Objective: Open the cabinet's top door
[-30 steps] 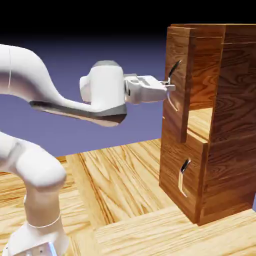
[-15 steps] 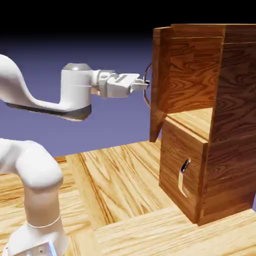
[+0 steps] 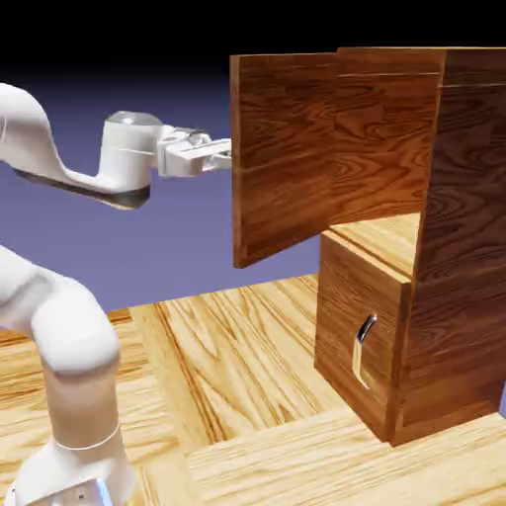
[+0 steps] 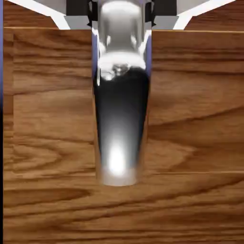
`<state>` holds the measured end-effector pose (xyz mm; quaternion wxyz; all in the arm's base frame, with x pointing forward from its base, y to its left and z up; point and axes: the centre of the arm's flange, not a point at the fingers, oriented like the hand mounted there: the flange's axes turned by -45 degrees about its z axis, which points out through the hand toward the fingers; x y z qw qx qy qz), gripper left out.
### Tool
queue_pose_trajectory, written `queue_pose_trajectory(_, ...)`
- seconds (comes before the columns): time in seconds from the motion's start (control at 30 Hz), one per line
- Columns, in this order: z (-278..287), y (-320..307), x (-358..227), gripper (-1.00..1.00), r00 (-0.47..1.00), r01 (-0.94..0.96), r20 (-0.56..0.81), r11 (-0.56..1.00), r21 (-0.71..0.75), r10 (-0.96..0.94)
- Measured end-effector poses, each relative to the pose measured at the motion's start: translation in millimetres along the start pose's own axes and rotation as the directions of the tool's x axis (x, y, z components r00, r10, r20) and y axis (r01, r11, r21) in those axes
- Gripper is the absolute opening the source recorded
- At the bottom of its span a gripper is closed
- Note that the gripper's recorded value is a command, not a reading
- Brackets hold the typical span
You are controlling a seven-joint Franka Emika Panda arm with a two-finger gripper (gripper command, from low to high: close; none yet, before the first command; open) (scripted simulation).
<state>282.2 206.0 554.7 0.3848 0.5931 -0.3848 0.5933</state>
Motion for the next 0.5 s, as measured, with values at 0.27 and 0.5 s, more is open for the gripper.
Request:
queue_pose_trajectory(0.27,-43.8,-36.5,0.0,-1.00,1.000,0.000,0.000,0.976,-0.216,0.000)
queue_pose_trajectory(0.5,-64.4,-60.7,0.0,-1.00,1.000,0.000,0.000,0.943,-0.333,0.000)
